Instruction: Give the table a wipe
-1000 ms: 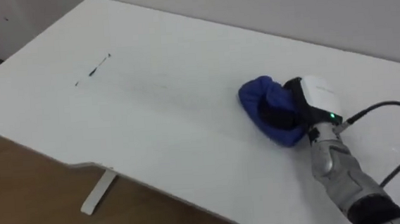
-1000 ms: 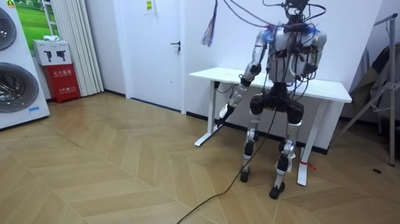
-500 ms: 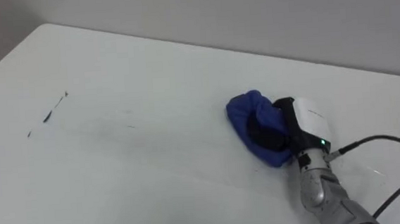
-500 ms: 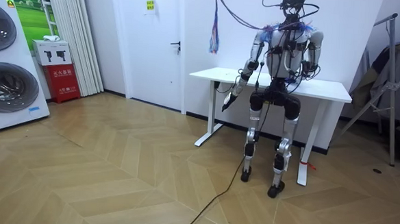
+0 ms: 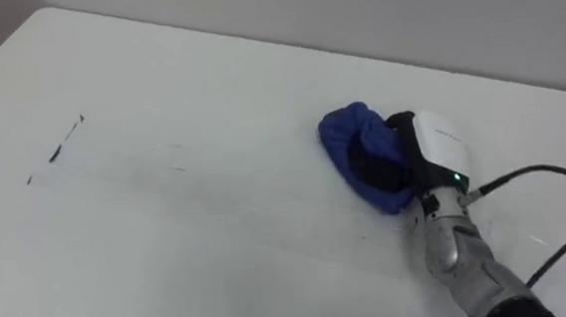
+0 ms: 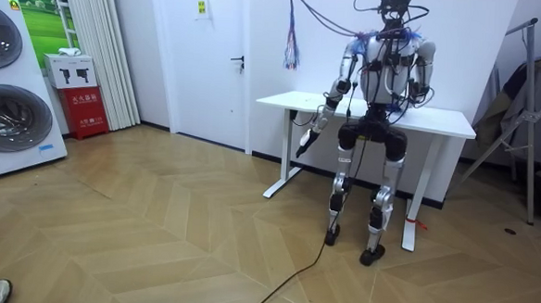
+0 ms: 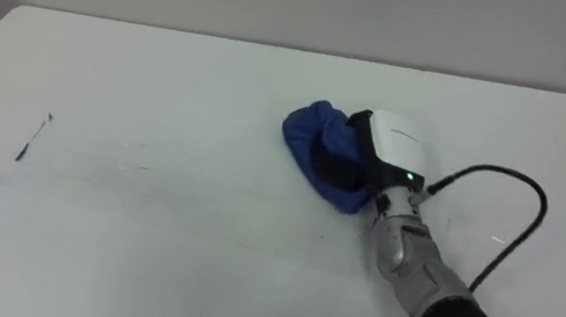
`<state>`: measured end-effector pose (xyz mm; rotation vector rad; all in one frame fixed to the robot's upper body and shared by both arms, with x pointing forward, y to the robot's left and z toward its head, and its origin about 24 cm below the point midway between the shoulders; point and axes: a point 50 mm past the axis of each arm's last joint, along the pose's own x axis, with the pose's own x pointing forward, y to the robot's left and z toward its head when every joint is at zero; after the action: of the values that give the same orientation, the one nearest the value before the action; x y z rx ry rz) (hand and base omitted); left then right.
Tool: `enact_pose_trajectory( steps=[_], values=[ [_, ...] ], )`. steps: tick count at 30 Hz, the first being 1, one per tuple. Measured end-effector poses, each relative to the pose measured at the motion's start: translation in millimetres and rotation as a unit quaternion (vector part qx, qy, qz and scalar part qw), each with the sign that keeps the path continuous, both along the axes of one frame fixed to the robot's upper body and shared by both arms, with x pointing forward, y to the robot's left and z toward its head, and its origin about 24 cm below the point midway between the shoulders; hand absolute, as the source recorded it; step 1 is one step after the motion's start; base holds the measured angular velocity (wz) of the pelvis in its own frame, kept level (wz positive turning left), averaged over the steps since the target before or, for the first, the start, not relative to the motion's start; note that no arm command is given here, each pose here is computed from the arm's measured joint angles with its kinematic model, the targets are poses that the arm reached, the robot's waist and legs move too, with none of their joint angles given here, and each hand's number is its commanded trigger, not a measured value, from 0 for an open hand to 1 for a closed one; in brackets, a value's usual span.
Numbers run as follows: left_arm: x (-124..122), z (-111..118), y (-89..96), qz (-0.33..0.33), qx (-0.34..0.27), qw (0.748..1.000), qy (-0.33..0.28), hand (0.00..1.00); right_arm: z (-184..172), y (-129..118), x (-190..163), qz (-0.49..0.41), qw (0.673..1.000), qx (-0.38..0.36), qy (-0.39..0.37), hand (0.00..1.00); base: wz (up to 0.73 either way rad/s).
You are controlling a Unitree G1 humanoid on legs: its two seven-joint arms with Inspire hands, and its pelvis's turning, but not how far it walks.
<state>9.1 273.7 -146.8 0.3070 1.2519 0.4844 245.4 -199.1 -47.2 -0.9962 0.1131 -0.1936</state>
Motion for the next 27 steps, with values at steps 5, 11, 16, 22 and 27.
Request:
enact_pose_trajectory(
  steps=[5, 11, 16, 22, 27],
  values=[
    [-14.4, 4.0, 11.2, 0.025, 0.023, 0.999, 0.012, 0.0, -16.4, -37.6, -39.2, -0.08, 0.997, -0.003, 0.01, 1.0, 0.09],
    [10.7, 9.4, 10.9, 0.006, 0.03, 0.999, -0.038, 0.0, -20.5, -60.7, -57.0, -0.141, 0.99, -0.008, 0.018, 1.0, 0.0],
    [28.5, 3.2, -6.2, -0.011, 0.004, 0.999, -0.051, 0.0, -12.4, -42.1, -27.3, -0.119, 0.992, -0.017, 0.038, 1.0, -0.36],
    [38.3, -5.9, -23.1, -0.046, -0.023, 0.998, -0.02, 0.0, 27.2, 41.2, 38.5, 0.078, 0.994, -0.064, 0.034, 1.0, -0.32],
    [31.1, -8.1, -26.5, -0.057, -0.038, 0.998, 0.001, 0.0, 40.0, 80.7, 54.3, 0.164, 0.983, -0.073, 0.027, 1.0, 0.35]
  ],
)
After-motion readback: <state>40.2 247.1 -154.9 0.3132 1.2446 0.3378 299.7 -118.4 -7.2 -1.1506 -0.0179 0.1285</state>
